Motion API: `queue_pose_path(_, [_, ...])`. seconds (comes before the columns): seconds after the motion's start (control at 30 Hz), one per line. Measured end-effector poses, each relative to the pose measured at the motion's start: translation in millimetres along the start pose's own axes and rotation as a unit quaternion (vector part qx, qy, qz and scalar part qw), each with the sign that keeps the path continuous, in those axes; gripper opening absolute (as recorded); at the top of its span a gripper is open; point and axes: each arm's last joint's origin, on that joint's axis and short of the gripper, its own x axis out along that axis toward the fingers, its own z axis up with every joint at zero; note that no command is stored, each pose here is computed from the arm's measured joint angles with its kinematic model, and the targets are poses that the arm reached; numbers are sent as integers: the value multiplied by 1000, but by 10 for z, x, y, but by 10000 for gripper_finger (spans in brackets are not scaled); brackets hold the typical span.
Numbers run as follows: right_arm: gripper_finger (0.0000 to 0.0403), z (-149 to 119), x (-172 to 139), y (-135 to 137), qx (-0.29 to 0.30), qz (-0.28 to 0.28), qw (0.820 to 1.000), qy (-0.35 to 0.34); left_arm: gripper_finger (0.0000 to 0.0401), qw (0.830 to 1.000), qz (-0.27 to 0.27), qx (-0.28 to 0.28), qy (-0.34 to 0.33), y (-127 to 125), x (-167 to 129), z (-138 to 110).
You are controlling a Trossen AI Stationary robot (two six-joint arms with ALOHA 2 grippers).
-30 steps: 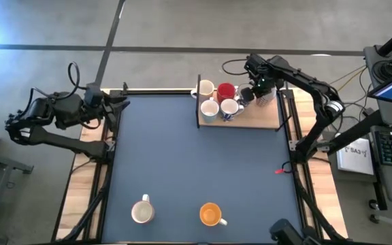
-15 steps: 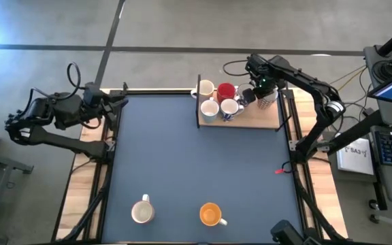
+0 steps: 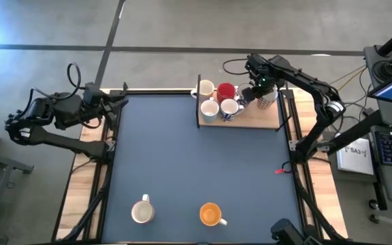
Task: Place coffee mugs
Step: Put the dark red mug on the shelf, then put the yellow mug on the shelf
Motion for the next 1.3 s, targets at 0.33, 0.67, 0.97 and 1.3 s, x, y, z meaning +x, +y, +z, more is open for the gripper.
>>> queue_pose_path(0.33, [73, 19, 1, -10, 3, 2, 1000, -8, 94, 1000, 1, 2, 2, 1, 1, -5])
queue_pose_path(0.67, [68, -25, -19, -21, 5, -1, 1000, 7, 94, 1000, 5, 6, 14, 11, 1, -30])
queue_pose_path(0.97, [73, -114, -219, -66, 28, 8, 999, -25, 94, 1000, 10, 11, 25, 22, -2, -57])
queue_pose_path(1.3, [68, -302, -548, -71, 74, 33, 993, -81, 94, 999, 13, 18, 34, 31, -4, -76])
